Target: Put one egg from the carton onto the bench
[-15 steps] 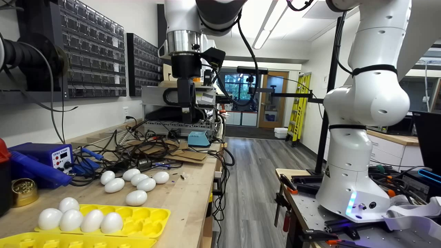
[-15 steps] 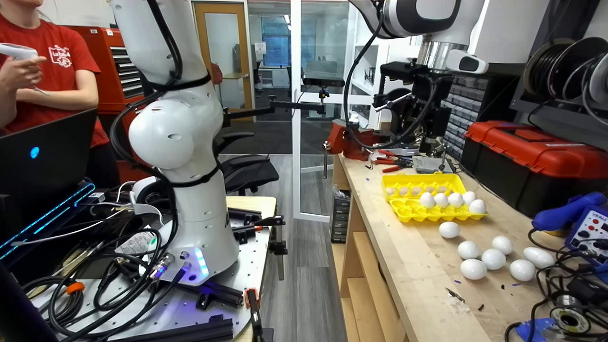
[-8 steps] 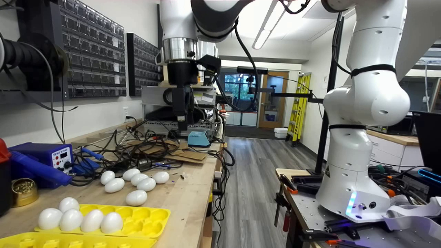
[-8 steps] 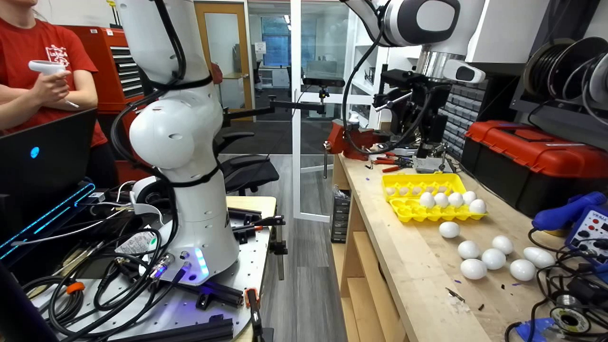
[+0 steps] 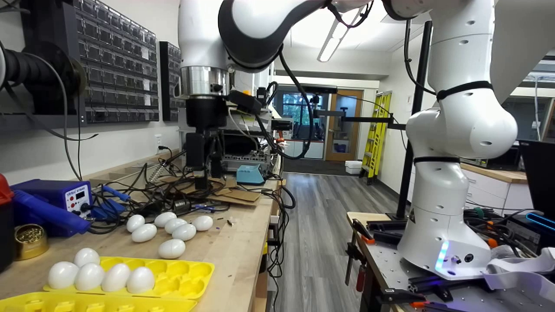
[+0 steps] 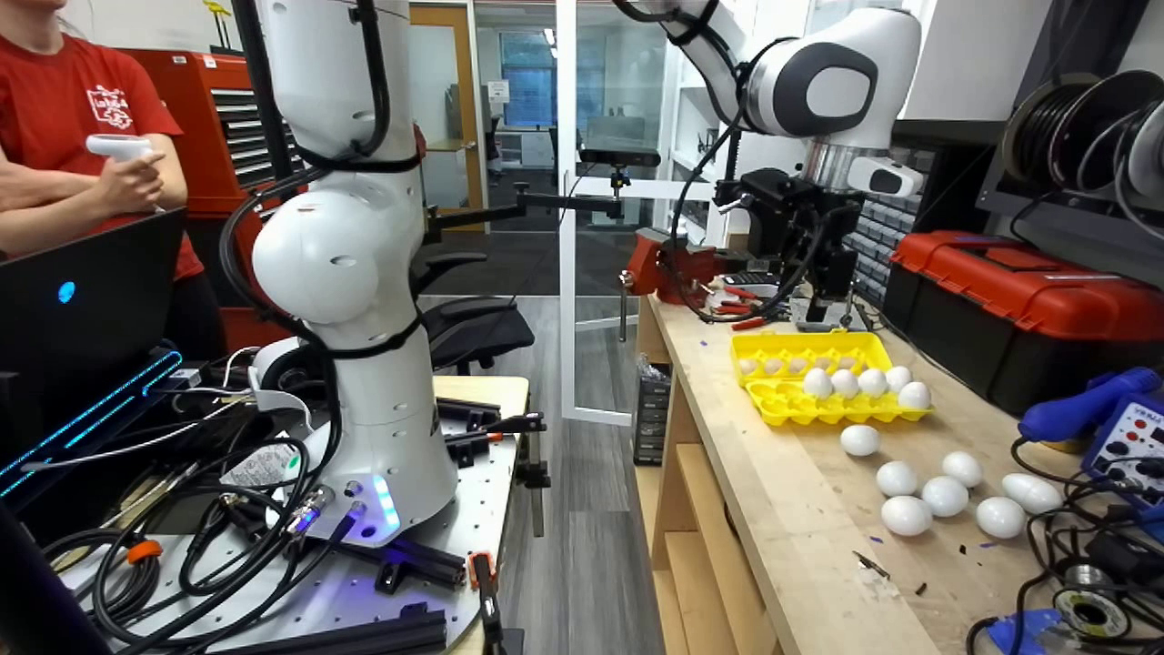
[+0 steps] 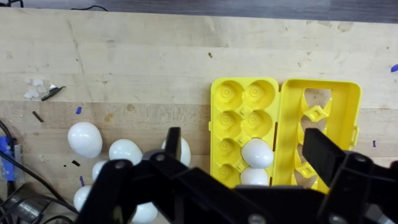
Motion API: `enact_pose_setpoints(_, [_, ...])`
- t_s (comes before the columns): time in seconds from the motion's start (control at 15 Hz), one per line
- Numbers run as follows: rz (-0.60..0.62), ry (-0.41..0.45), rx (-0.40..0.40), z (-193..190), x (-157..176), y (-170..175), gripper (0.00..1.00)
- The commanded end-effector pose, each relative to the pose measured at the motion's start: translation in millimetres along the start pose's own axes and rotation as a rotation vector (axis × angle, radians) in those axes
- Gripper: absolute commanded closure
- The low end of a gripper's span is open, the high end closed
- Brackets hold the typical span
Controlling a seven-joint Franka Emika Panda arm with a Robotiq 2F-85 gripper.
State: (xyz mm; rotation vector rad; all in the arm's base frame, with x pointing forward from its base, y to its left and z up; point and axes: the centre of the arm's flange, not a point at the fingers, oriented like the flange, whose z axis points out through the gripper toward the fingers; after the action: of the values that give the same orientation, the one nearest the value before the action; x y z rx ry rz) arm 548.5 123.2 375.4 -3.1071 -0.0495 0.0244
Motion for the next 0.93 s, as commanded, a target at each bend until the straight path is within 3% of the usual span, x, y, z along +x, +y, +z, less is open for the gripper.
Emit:
enact_pose_setpoints(0.0, [0.015, 0.026, 0.024, 13, 30, -12, 0.00])
enact_pose_setpoints(0.87, [-0.022, 0.008, 0.046, 52, 94, -45, 0.00])
